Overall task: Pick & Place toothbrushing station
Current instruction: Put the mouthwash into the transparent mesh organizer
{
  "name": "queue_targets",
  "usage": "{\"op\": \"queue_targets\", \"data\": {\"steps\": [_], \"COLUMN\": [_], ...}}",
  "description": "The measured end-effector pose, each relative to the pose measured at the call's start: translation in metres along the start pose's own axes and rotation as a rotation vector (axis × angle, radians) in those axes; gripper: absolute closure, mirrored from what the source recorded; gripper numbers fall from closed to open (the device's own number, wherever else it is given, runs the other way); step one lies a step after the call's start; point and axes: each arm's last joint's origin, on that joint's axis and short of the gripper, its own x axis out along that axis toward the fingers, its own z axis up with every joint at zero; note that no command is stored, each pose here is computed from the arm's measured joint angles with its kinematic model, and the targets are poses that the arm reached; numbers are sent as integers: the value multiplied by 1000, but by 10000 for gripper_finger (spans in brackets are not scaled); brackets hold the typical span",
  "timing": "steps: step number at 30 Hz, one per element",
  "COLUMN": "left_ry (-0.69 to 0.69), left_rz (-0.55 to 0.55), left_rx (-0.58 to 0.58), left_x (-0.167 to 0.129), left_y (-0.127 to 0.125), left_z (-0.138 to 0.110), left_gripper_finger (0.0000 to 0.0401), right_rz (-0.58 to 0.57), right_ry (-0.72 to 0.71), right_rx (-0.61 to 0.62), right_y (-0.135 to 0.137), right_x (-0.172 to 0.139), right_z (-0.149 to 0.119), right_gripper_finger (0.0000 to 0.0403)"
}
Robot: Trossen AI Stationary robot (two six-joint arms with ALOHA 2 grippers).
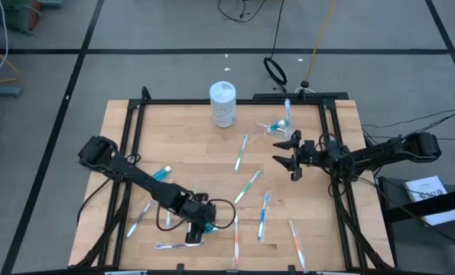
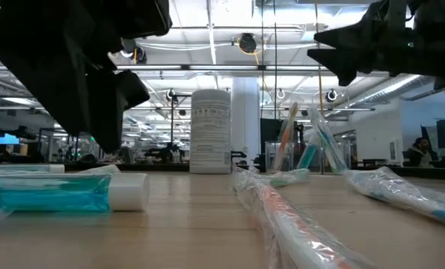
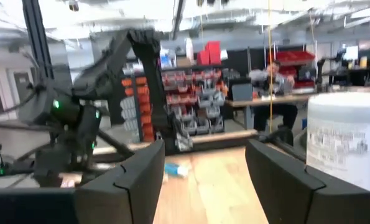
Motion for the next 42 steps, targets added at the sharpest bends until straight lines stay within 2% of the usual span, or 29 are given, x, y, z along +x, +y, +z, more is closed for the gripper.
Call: {"op": "queue_targets", "data": {"steps": [3,6,11,15,21,25,29,34,37,39,42], "left_ry": [17,25,-33,-33,41,74,82,82,73,57,7], "left_rz": [-55,-59,72,92,114,150,178,190,194,183,182], "left_rx": [4,52,54,22,21,30,41,46,5,-14,-33], "left_x": [0,1,1,5,25,34,38,39,39,37,34], "left_y": [-5,-13,-20,-20,-19,-17,-14,-12,-11,-10,-6], "left_z": [-2,-6,-10,-11,-23,-28,-29,-29,-29,-26,-18], "left_gripper_finger": [215,214,211,185,130,121,143,205,238,248,242], "right_rz": [5,10,10,11,13,14,19,41,41,40,41], "right_ry": [-48,-87,-95,-96,-118,-119,-118,-117,-117,-117,-109], "right_rx": [3,4,-25,-25,-23,-21,-20,-21,-21,-22,-29], "right_y": [0,1,1,1,1,1,1,2,2,2,2], "right_x": [0,0,0,0,-1,-1,-1,-1,-1,-1,-1], "right_z": [5,9,9,9,11,12,12,11,11,12,11], "right_gripper_finger": [186,186,187,186,188,186,190,190,190,191,191]}}
